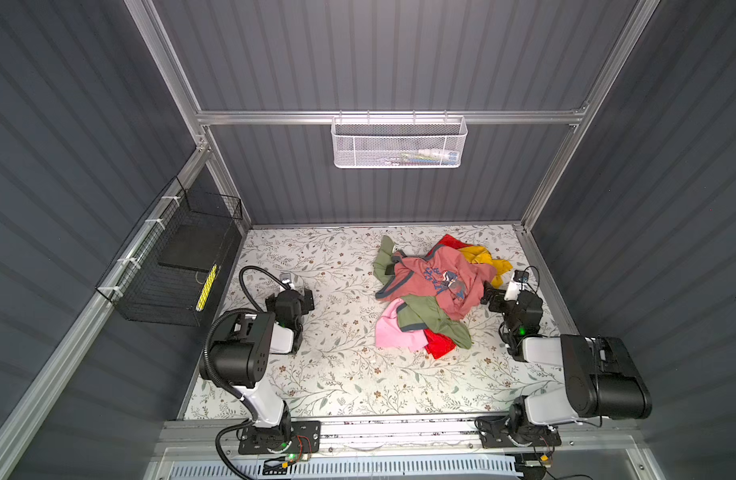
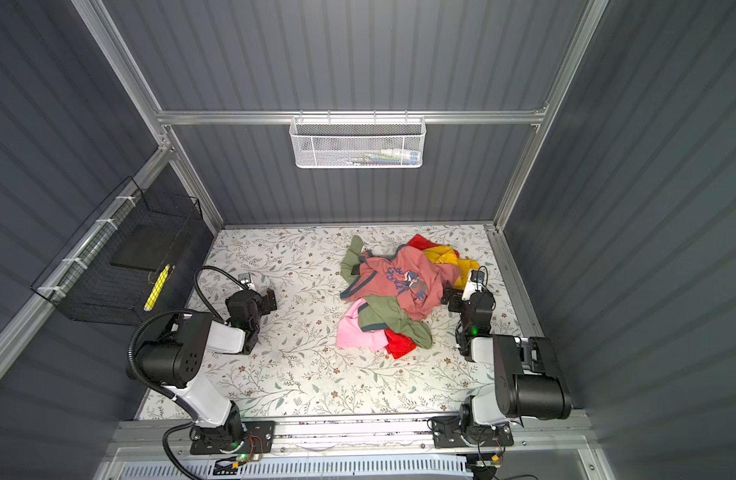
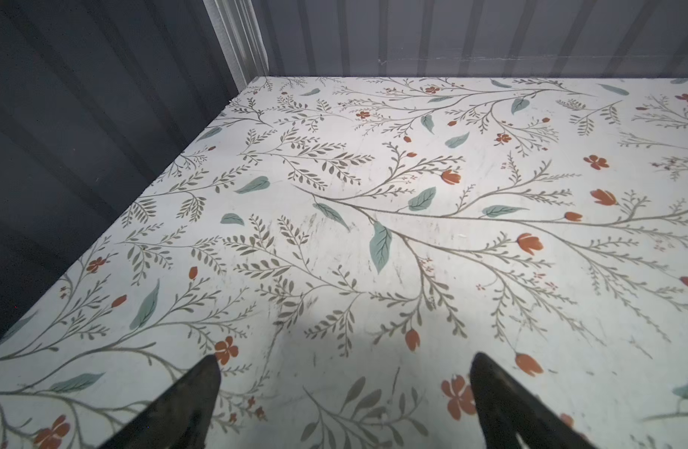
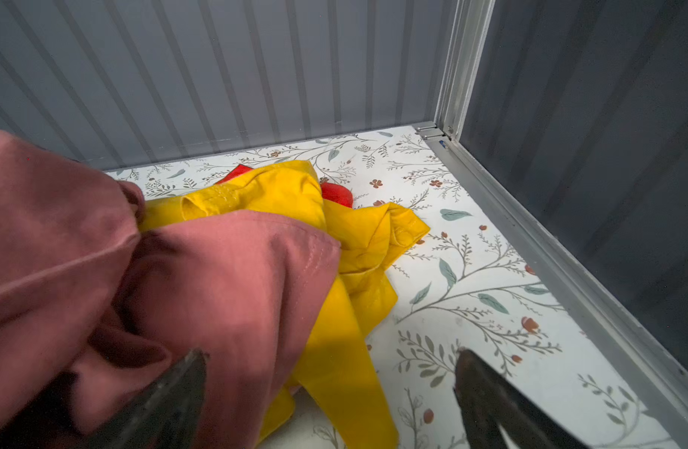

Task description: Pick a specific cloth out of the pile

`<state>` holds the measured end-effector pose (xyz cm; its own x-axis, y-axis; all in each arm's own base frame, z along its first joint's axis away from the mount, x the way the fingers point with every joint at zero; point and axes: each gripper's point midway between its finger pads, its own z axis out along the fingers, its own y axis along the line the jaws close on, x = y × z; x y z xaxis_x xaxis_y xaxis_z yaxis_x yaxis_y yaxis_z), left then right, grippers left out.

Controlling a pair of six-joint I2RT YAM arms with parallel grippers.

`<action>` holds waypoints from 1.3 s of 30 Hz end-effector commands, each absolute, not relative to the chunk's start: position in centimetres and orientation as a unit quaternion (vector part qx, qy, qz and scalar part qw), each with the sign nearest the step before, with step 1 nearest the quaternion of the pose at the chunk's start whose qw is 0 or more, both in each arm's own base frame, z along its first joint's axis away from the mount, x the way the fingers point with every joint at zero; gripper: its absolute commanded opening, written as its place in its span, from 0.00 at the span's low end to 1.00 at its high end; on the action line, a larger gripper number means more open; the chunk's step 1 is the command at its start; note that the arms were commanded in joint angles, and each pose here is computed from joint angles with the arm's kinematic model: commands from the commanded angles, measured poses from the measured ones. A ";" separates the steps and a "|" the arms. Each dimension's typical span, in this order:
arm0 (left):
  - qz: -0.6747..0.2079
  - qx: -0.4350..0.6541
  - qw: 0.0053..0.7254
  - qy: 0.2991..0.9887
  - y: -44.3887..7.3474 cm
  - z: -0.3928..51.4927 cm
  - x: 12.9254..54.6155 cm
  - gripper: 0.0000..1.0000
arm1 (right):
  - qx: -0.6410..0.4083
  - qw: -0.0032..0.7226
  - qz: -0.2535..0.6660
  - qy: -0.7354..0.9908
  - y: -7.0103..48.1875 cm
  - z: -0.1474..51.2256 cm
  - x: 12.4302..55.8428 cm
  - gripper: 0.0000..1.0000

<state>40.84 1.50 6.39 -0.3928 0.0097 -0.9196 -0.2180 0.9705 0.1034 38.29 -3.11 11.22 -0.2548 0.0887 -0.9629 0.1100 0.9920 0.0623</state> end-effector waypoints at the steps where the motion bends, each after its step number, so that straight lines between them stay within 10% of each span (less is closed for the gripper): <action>1: 0.115 -0.065 0.555 0.821 1.7 6.9 41.0 1.00 | 0.060 0.618 -0.004 0.784 -3.0 12.0 38.5 0.99; 28: 0.125 -0.085 0.494 0.856 2.1 9.2 41.9 1.00 | 0.106 0.606 -0.017 0.788 -4.5 14.2 38.1 0.99; 39: -0.029 -0.124 0.525 0.842 -3.4 16.9 40.8 1.00 | 0.238 0.461 0.195 0.832 -0.9 15.3 32.7 0.99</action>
<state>42.38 -1.67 20.45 -0.2989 -0.1933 -0.9345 -0.2065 0.9692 -0.1344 35.90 -3.38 19.71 -0.2971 0.4311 -0.8520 0.1657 0.9020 0.3986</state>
